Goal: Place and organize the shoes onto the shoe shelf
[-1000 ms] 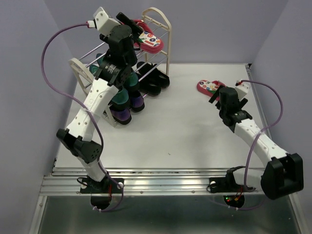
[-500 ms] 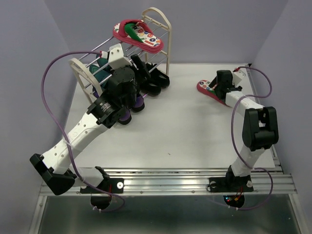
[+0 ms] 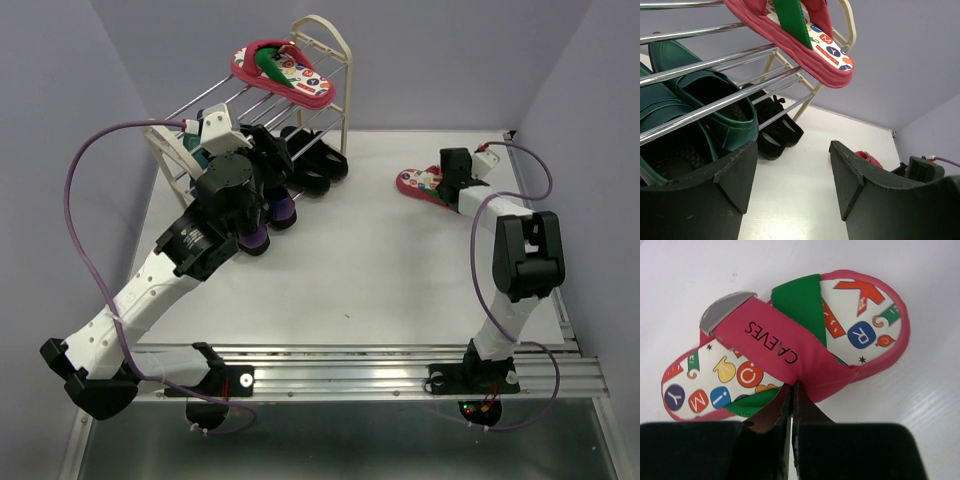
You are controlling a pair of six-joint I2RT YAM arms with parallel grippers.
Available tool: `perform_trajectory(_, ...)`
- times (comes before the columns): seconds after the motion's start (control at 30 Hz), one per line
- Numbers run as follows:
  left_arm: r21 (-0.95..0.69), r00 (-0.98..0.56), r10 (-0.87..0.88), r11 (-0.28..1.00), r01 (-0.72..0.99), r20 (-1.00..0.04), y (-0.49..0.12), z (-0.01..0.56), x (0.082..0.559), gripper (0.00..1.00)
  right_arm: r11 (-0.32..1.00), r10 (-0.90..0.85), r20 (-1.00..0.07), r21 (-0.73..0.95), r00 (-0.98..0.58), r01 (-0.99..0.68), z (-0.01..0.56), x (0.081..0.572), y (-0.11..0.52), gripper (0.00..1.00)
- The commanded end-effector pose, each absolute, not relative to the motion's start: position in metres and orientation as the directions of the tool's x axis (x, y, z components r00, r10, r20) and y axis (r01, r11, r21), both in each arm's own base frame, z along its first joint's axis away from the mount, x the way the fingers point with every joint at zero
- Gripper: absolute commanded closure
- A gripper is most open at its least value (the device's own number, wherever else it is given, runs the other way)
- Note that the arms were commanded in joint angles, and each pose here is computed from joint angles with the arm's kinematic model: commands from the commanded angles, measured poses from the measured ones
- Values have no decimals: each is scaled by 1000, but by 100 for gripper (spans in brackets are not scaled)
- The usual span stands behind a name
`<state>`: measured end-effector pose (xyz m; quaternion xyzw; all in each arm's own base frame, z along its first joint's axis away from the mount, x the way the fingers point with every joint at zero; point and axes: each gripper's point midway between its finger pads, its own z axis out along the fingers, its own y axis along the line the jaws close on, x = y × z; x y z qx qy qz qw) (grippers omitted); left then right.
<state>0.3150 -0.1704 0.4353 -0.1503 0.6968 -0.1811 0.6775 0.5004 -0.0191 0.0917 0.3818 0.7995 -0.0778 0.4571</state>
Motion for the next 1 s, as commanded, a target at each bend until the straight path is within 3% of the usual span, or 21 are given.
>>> perform_trajectory(0.0, -466, -12, -466, 883, 61, -885, -165, 453, 307, 30, 761, 511, -833, 323, -212, 563, 158, 492, -10, 99)
perform_trajectory(0.1, -448, -20, -448, 891, 70, -894, -166, 458, 306, 30, 855, 465, -849, 356, -253, 377, 183, 479, 15, 99)
perform_trajectory(0.23, -406, -59, -402, 908, 102, -914, -177, 461, 306, 30, 928, 361, -832, 367, -422, 69, 183, 447, 74, 99)
perform_trajectory(0.43, -323, -213, -279, 923, 209, -936, -219, 425, 300, 36, 919, 124, -802, 315, -584, -238, 159, 383, 147, 99)
perform_trajectory(0.63, -295, -388, -127, 863, 410, -913, -289, 367, 267, 37, 926, 90, -762, 301, -642, -228, 129, 344, 147, 96)
perform_trajectory(0.73, -285, -452, -49, 835, 471, -891, -316, 337, 255, 36, 948, 104, -750, 273, -653, -163, 124, 342, 135, 49)
perform_trajectory(0.77, -279, -482, -14, 831, 482, -876, -326, 320, 251, 32, 950, 116, -754, 274, -647, -148, 128, 343, 133, 27)
perform_trajectory(0.87, -275, -533, 55, 810, 519, -844, -347, 292, 239, 28, 961, 173, -781, 268, -600, -72, 145, 350, 122, 10)
perform_trajectory(0.97, -263, -556, 108, 796, 545, -824, -359, 269, 235, 25, 964, 234, -831, 267, -504, 9, 178, 356, 105, 4)
